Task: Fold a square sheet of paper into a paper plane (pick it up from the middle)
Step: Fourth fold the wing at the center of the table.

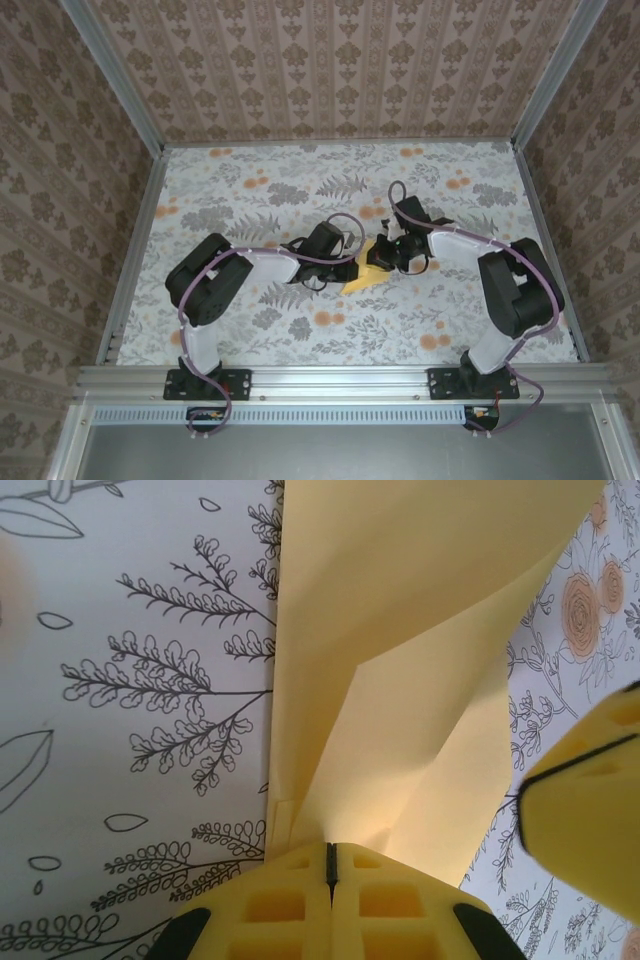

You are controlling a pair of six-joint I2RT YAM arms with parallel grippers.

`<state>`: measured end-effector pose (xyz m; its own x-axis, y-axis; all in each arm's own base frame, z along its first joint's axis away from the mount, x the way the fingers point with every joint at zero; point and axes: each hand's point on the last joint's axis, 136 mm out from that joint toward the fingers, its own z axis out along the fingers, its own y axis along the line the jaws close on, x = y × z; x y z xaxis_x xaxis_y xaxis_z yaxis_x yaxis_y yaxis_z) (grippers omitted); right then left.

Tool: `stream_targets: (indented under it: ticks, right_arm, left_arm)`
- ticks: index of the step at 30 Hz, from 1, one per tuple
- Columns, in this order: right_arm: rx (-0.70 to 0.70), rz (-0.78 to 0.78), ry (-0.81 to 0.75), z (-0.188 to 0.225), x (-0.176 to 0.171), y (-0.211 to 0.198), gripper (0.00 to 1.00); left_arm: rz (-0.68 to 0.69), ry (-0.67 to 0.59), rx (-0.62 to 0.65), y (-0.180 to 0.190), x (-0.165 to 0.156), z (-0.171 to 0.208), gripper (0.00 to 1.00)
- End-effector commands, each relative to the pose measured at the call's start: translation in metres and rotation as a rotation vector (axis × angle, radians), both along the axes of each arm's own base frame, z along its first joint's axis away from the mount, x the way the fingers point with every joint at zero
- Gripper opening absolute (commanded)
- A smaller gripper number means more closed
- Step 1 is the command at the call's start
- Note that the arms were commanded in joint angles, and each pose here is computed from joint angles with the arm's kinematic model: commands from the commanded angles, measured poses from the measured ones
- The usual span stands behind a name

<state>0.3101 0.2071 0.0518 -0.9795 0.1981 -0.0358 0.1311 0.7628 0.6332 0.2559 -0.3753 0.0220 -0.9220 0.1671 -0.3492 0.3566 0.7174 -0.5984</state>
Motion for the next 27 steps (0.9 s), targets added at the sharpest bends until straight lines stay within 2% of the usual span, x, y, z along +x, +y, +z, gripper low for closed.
stream_targets:
  ticks: [1,7,16,21,27]
  right_arm:
    - [0.058,0.056,-0.003,-0.011,0.0,0.012,0.03]
    - [0.038,0.066,0.012,-0.029,0.002,0.011,0.01]
    - [-0.073,0.043,-0.012,-0.047,0.018,-0.014,0.0]
    - [-0.097,0.023,-0.061,-0.041,0.037,-0.022,0.0]
    - [-0.024,0.028,-0.144,-0.01,0.039,-0.014,0.0]
  left_arm:
    - [0.046,0.098,0.161,0.03,-0.013,-0.039,0.0]
    - [0.055,0.114,0.173,0.032,-0.015,-0.041,0.0]
    - [0.062,0.146,0.206,0.04,-0.021,-0.047,0.0]
    - [0.058,0.145,0.208,0.041,-0.022,-0.048,0.0]
    - [0.048,0.137,0.206,0.04,-0.021,-0.047,0.0]
